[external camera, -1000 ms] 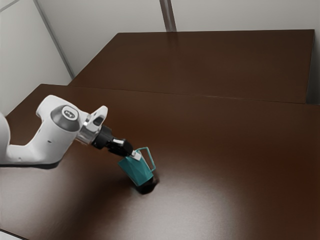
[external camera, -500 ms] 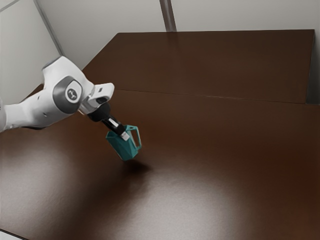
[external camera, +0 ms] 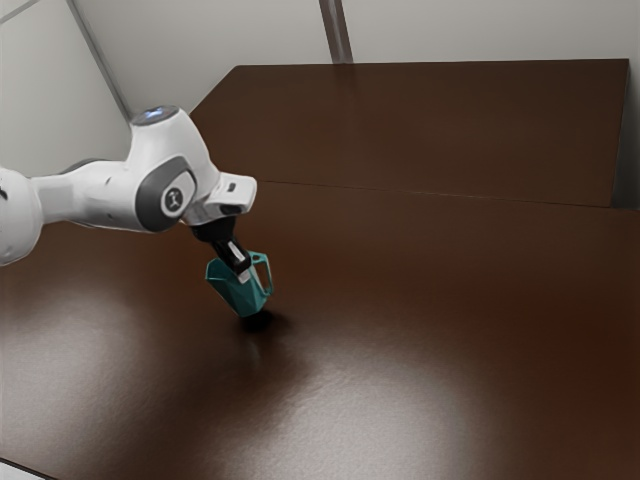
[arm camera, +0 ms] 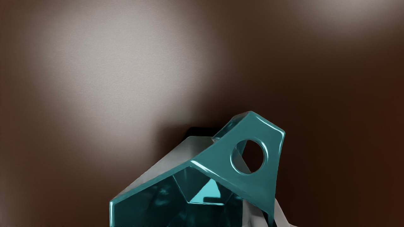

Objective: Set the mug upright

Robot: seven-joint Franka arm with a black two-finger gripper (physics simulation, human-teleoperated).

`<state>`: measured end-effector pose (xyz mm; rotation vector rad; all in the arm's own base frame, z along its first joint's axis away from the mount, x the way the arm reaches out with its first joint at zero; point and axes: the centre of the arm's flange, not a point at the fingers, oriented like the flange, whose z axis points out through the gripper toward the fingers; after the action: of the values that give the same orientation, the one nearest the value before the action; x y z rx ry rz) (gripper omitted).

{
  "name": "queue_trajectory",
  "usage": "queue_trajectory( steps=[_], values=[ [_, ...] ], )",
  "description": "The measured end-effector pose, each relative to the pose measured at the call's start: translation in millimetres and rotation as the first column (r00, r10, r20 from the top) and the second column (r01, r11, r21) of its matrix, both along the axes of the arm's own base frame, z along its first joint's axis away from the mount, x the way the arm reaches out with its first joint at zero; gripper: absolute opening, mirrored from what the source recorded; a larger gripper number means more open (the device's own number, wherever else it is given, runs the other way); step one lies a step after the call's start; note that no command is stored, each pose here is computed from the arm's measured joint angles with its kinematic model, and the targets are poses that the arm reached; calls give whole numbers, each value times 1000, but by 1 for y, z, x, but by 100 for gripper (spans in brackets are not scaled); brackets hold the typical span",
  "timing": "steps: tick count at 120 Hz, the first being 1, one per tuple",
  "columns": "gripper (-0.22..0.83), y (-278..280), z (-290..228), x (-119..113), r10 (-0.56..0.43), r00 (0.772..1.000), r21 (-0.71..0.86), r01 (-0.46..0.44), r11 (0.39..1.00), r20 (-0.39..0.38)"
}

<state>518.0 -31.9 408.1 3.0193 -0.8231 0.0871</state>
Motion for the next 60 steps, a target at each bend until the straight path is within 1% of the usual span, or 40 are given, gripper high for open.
queue_trajectory(
  steps=[33,60],
  values=[
    [-17,-11,-11,2,17,1000,91,-18,996,11],
    [-17,-16,-10,-12,70,997,103,-73,992,32]
  ],
)
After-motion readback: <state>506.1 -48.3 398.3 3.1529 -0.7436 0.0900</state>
